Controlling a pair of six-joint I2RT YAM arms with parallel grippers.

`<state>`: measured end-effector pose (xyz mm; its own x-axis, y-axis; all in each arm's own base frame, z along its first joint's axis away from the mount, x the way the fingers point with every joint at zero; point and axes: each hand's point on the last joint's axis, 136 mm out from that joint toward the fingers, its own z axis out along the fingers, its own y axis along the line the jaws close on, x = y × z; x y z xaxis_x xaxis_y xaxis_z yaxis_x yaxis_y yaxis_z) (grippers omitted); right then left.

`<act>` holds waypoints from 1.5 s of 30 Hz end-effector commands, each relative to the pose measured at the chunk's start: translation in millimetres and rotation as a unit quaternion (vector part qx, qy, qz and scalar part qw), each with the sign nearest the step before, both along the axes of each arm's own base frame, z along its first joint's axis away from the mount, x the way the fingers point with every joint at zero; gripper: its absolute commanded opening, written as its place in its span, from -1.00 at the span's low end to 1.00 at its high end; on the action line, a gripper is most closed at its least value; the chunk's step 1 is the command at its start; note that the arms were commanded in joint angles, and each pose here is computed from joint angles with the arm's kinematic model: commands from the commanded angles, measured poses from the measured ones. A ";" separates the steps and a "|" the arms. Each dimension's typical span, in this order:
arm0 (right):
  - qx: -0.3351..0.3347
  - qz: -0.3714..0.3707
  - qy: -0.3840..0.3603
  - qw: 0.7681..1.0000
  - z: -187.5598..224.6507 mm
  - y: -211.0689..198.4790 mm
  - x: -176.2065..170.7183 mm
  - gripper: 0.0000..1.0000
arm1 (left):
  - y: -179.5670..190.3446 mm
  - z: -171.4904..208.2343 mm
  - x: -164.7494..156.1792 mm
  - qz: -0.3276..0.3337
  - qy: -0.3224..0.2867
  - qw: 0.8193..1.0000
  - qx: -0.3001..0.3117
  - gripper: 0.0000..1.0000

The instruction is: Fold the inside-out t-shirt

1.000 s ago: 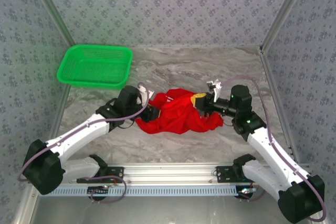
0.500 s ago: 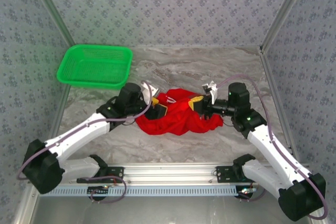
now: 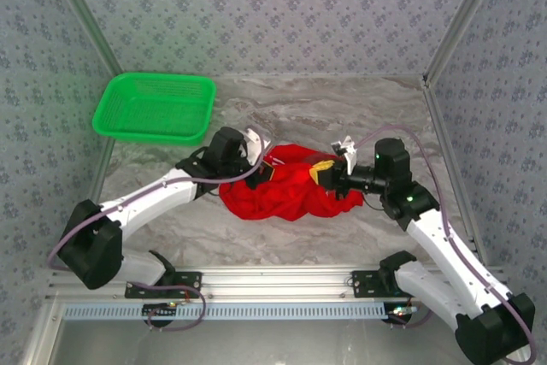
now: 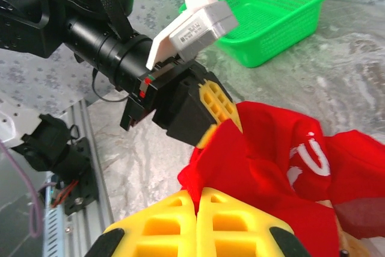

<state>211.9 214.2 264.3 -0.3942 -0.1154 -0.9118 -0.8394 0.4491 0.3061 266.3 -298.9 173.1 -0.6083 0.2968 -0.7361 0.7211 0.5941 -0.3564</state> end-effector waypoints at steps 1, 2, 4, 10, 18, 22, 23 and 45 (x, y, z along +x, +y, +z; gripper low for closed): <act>-0.020 -0.063 -0.043 0.997 12.5 -14.9 10.5 -1.00 | 7.3 35.8 -1.3 0.016 0.007 0.997 -0.076 -1.00; -0.027 -0.081 -0.050 0.995 11.4 -19.1 13.6 -1.00 | 10.5 44.1 -4.5 0.020 0.005 0.995 -0.098 -1.00; -0.037 -0.112 -0.064 0.991 9.9 -26.5 18.2 -1.00 | 20.5 57.2 -8.9 0.036 -0.001 0.991 -0.131 -1.00; -0.045 -0.187 -0.093 0.977 14.2 -46.5 28.8 -1.00 | 60.1 72.6 -10.4 0.110 -0.022 0.980 -0.167 -1.00; -0.006 -0.142 -0.105 0.984 25.9 -31.0 21.4 -1.00 | 53.6 52.4 -27.5 0.062 -0.029 0.990 -0.126 -1.00; 0.042 -0.028 -0.096 0.994 36.5 -0.1 0.4 -1.00 | 39.2 35.0 -21.4 0.065 -0.016 0.996 -0.065 -0.83; 0.047 -0.006 -0.087 0.995 36.4 6.0 -2.6 -1.00 | 38.8 30.0 -17.0 0.074 -0.014 0.996 -0.043 -0.77; 0.037 0.060 -0.047 0.996 26.7 21.3 -13.8 -1.00 | -33.8 97.1 -79.7 -0.211 -0.077 0.961 -0.164 0.08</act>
<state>205.3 233.0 272.5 -0.3365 -0.0928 -0.9371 -0.8887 0.3606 0.2834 196.8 -321.4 246.1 -0.4599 0.2311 -0.8574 0.8805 0.2440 -0.4065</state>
